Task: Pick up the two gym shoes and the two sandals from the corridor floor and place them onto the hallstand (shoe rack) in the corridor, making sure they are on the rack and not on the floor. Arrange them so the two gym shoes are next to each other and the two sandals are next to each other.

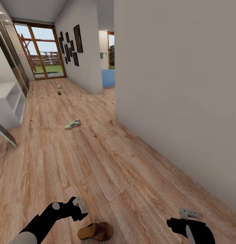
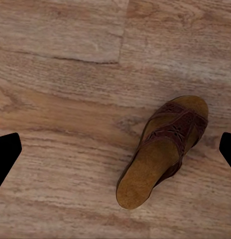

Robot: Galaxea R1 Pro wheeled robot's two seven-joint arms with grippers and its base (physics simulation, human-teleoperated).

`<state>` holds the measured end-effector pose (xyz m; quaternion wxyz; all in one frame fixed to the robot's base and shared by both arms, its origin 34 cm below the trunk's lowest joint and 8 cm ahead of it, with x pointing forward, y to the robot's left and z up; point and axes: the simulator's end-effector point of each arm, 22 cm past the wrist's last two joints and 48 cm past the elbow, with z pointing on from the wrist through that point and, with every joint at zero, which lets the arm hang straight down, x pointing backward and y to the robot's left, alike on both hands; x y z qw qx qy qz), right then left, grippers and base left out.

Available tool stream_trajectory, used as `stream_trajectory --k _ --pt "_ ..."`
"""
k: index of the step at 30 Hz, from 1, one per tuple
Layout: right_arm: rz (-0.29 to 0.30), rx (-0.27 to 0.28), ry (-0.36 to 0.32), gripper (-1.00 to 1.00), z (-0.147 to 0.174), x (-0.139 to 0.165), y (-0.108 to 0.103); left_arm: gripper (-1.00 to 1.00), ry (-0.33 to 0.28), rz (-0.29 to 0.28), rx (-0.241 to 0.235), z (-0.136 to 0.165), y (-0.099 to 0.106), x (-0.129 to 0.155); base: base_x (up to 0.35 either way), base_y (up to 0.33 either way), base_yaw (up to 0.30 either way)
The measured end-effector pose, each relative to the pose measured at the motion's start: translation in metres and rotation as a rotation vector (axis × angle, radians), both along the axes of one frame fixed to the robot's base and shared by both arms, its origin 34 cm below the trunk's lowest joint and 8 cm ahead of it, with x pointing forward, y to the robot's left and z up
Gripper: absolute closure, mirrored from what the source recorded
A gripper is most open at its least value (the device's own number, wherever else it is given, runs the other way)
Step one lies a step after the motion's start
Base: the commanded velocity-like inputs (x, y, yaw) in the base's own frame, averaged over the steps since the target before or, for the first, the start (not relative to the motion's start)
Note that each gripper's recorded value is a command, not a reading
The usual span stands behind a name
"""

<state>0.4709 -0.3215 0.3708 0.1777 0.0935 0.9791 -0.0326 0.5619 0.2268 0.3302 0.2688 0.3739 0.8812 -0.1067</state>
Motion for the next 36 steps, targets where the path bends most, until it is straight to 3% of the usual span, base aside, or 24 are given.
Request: stream_trajectory --k 14,18,25,36 --pt "0.0 0.0 0.023 -1.0 -0.04 -0.013 0.0 -1.0 0.025 -0.009 0.003 -0.041 0.002 -0.014 0.0 0.0 0.0" --pt "0.0 0.0 0.029 -1.0 -0.051 -0.016 0.0 -1.0 0.055 -0.047 -0.016 -0.05 -0.001 -0.022 0.0 0.0 0.0" --pt "0.0 0.0 0.04 -1.0 -0.071 -0.023 0.0 -1.0 0.077 -0.137 0.052 -0.066 0.012 -0.023 0.0 0.0 0.0" --pt "0.0 0.0 0.082 -1.0 -0.098 -0.036 0.0 -1.0 0.121 -0.151 0.063 -0.098 0.014 -0.037 0.0 0.0 0.0"
